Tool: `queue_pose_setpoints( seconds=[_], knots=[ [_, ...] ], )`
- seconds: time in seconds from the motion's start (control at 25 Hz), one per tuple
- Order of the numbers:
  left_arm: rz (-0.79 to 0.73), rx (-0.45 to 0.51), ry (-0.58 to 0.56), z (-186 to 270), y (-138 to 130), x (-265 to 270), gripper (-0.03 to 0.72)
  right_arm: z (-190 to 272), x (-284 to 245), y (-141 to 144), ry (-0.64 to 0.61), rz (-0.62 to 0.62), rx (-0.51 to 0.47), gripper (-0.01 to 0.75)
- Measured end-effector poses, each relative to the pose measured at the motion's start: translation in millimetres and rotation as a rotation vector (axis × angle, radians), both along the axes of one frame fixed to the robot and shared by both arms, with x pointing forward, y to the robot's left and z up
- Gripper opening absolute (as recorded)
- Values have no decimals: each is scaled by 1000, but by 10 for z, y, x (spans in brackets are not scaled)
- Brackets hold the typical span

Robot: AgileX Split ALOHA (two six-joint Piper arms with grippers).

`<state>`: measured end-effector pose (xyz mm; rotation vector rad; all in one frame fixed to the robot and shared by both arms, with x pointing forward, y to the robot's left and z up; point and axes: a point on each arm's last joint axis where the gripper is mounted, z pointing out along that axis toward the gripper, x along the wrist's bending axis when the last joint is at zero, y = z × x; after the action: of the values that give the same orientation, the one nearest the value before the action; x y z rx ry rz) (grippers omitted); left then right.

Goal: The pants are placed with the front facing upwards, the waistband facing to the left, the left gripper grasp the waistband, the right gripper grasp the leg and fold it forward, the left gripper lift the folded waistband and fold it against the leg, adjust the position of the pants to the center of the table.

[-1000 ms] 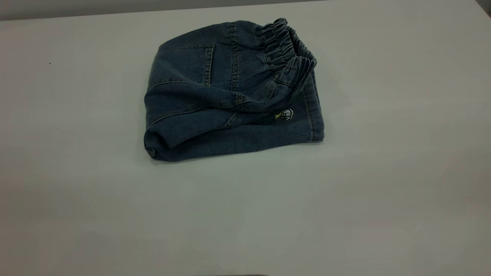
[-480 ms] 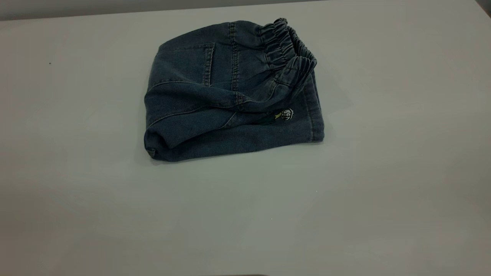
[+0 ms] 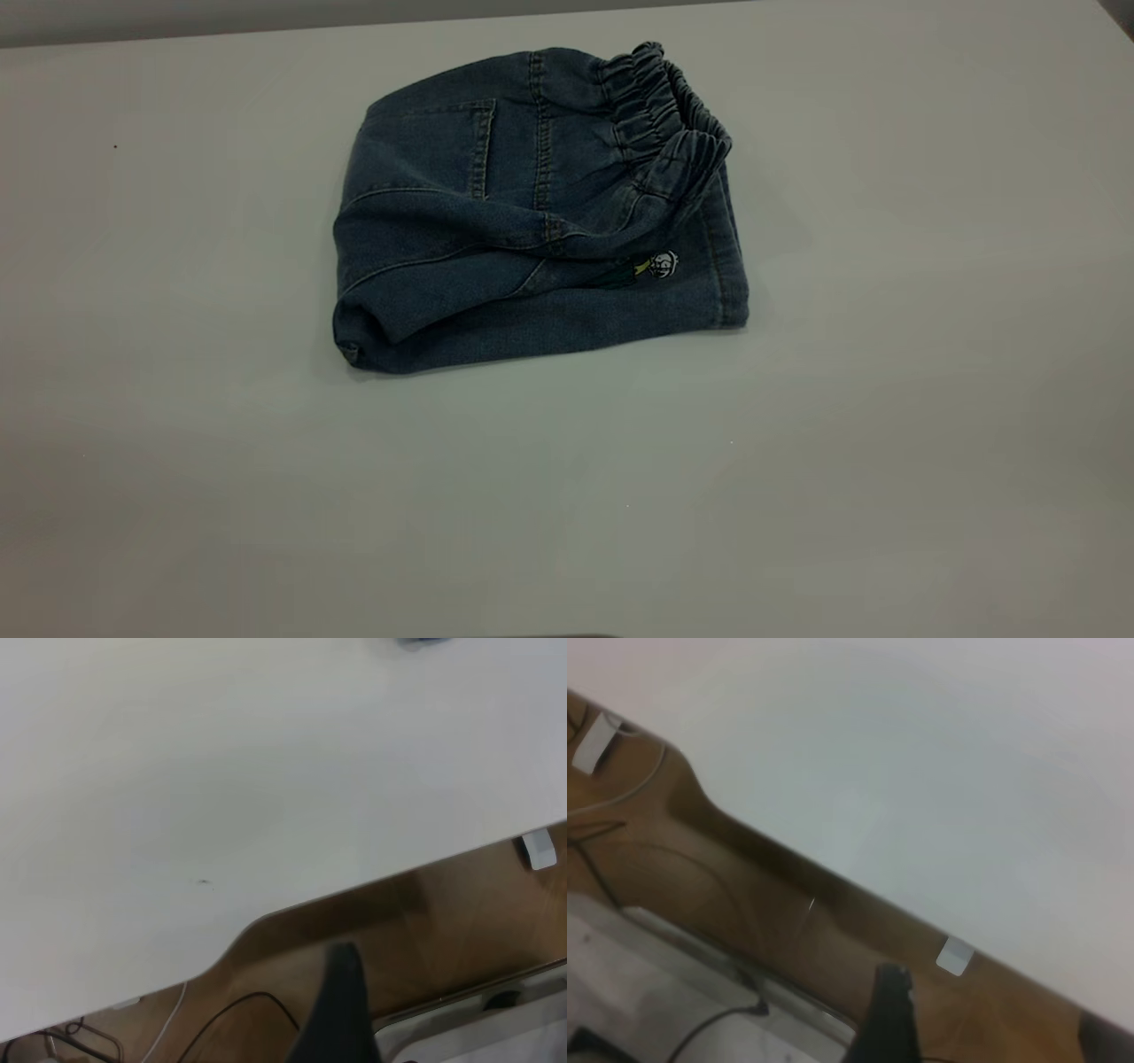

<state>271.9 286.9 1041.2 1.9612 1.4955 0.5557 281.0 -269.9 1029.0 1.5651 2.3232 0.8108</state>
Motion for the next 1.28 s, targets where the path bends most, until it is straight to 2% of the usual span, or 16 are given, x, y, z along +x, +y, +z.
queue_pose_setpoints(
  seconds=[0.16, 0.28, 0.36, 0.52, 0.68, 1.28],
  knots=[
    [70, -2, -13, 4, 25, -10, 570, 14, 20, -108, -23, -222, 16, 568],
    [137, -7, -59, 18, 49, -71, 570, 50, -66, -198, -104, -377, 41, 568],
    [162, -10, -106, 29, 57, -138, 570, 72, -162, -227, -173, -428, 62, 568],
    [168, -20, -213, 41, 58, -296, 570, 92, -352, -248, -300, -440, 102, 568],
    [166, -28, -290, 36, 58, -419, 570, 91, -464, -259, -373, -439, 125, 568],
    [165, -29, -293, 33, 57, -429, 570, 90, -485, -260, -386, -439, 130, 568]
  ],
)
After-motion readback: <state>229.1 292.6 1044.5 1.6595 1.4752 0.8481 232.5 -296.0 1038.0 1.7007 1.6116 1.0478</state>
